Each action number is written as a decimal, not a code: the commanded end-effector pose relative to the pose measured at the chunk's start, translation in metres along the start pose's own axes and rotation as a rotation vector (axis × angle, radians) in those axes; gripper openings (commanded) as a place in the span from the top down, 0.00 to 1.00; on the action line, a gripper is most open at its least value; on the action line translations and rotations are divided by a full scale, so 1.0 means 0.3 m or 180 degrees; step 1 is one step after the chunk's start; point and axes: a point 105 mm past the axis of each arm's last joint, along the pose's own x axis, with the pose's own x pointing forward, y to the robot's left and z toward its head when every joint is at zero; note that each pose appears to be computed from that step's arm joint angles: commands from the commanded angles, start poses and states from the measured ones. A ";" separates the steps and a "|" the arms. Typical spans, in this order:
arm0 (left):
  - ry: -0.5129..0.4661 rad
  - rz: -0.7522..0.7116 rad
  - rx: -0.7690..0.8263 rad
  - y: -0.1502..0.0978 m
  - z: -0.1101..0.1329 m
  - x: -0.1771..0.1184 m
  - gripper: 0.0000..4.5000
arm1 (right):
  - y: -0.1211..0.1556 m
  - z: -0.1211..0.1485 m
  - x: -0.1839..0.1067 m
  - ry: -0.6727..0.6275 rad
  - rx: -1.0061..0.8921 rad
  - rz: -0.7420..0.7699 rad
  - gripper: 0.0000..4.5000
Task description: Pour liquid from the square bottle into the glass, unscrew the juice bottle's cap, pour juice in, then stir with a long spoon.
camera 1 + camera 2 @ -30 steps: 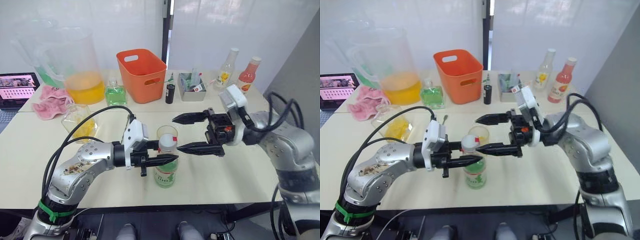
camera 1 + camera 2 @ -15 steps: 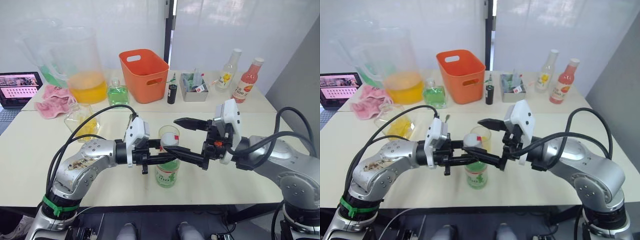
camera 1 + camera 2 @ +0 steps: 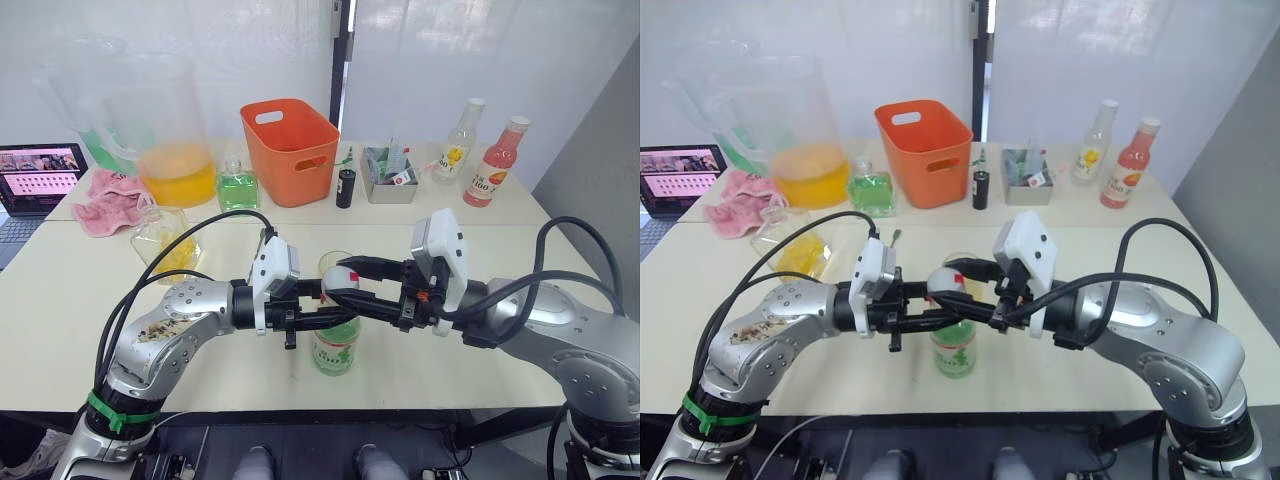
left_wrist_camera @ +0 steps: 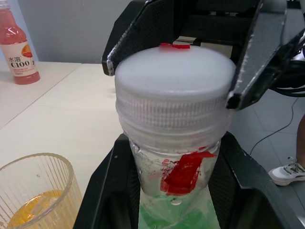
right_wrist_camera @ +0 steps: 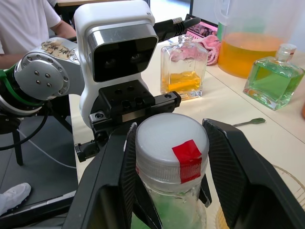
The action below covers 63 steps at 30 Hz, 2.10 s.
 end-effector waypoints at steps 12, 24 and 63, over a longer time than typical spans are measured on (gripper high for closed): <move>0.0202 -0.0080 0.0059 -0.042 -0.013 -0.028 0.69 | -0.035 0.009 0.032 -0.0077 -0.0677 0.1946 0.63; 0.0258 -0.0124 0.0054 -0.055 -0.009 -0.035 0.69 | -0.081 0.050 0.107 0.0079 -0.1061 0.2786 0.63; 0.0093 -0.0135 -0.0134 -0.022 -0.011 0.015 0.69 | -0.005 0.039 -0.044 -0.0081 -0.0017 0.0190 0.01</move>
